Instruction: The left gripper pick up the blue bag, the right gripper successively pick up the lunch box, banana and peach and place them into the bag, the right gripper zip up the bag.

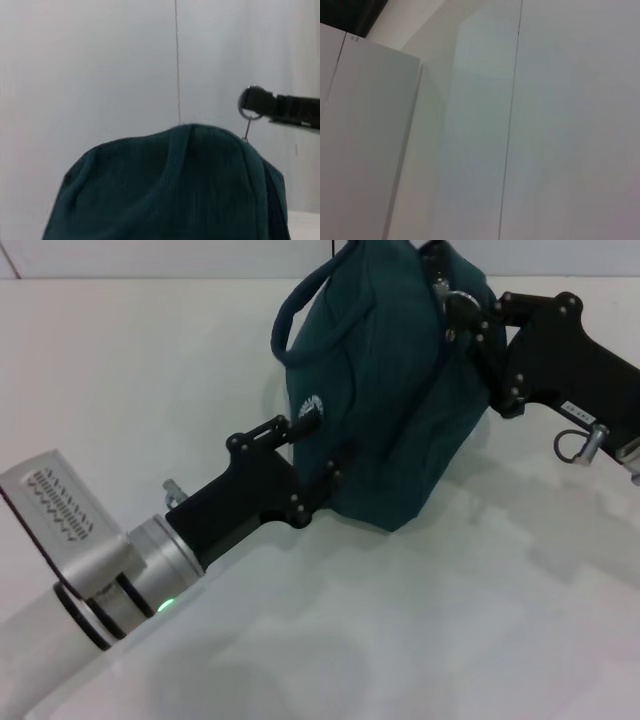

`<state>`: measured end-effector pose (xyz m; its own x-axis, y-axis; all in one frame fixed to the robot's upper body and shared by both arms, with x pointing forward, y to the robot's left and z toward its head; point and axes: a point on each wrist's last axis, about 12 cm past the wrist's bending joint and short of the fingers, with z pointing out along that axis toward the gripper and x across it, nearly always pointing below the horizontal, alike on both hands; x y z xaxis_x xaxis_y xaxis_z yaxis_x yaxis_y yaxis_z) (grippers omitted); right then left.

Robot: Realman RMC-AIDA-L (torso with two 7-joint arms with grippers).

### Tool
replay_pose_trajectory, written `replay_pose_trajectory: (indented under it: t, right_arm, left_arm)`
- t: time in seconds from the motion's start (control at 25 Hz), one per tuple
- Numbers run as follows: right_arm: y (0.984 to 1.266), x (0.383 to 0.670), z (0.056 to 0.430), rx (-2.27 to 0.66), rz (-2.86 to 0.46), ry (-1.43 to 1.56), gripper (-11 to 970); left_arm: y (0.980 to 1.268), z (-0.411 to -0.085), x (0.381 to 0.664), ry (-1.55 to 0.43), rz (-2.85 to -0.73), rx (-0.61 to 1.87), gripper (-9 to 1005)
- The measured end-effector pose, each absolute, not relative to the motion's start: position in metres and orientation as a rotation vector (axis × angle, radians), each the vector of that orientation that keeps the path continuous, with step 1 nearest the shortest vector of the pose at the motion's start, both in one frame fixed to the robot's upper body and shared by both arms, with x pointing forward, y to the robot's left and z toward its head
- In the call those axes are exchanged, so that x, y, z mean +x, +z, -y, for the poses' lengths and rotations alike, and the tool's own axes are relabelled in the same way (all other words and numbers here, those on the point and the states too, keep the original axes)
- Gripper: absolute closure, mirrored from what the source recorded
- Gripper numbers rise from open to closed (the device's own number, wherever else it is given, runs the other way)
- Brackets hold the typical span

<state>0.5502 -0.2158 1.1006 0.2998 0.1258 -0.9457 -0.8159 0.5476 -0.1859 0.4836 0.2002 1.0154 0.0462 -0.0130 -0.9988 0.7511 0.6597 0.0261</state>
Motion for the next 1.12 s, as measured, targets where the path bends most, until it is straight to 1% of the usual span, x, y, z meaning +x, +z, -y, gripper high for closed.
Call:
replay_pose_trajectory:
  t: [0.36, 0.8, 1.12]
  right_arm:
    - [1.099, 0.548, 0.215, -0.775, -1.096, 0.722, 942]
    - [1.097, 0.546, 0.216, -0.778, -1.101, 0.724, 942]
    - [1.094, 0.542, 0.213, -0.797, -1.102, 0.740, 942]
  left_arm:
    - [1.026, -0.192, 0.485, -0.725, -1.347, 0.651, 294]
    - [1.028, -0.192, 0.485, -0.730, -1.330, 0.647, 192]
    - [1.033, -0.193, 0.483, -0.747, -1.280, 0.688, 622]
